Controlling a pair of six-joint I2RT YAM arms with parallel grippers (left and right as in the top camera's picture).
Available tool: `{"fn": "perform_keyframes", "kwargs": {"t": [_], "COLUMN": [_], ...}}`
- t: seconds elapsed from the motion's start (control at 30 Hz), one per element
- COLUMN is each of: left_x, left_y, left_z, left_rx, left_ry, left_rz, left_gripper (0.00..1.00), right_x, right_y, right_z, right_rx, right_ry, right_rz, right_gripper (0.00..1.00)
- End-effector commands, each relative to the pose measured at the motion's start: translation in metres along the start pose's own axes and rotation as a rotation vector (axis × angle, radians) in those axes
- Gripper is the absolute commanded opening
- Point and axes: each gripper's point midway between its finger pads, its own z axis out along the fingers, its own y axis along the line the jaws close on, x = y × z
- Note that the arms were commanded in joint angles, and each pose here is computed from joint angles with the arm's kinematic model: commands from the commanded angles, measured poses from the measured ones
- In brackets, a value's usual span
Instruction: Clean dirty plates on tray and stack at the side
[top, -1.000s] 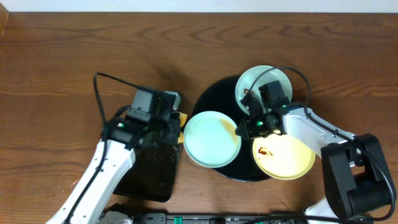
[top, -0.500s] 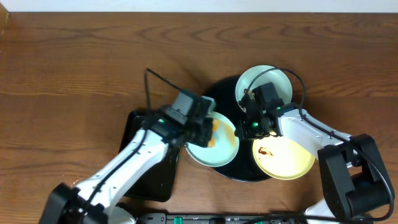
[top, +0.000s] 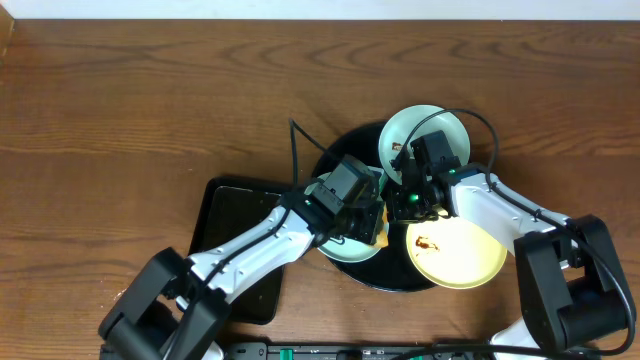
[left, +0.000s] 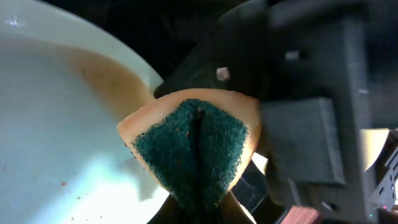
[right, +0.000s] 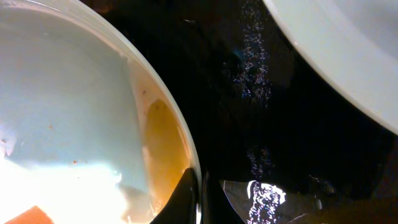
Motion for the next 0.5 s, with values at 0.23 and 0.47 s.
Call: {"fn": "perform_keyframes", "kwargs": {"t": [0.23, 0.47], "left_x": [0.005, 0.008], "left_y": [0.037, 0.071], "left_z": [0.009, -0.003], "left_rx": [-0.173, -0.275], "left_ry": [0.002, 0.015], "left_rz": [-0.083, -0.151], "left_gripper": [0.08, 0.07], "right_x": [-0.001, 0.001], "right_y": [-0.022, -0.023], "right_z": [-0.002, -0.002], "right_rx": [0.098, 0.101], "right_ry": [-0.008, -0.002], "right_rz": [0.043, 0.046], "right_gripper": [0.01, 0.01]}}
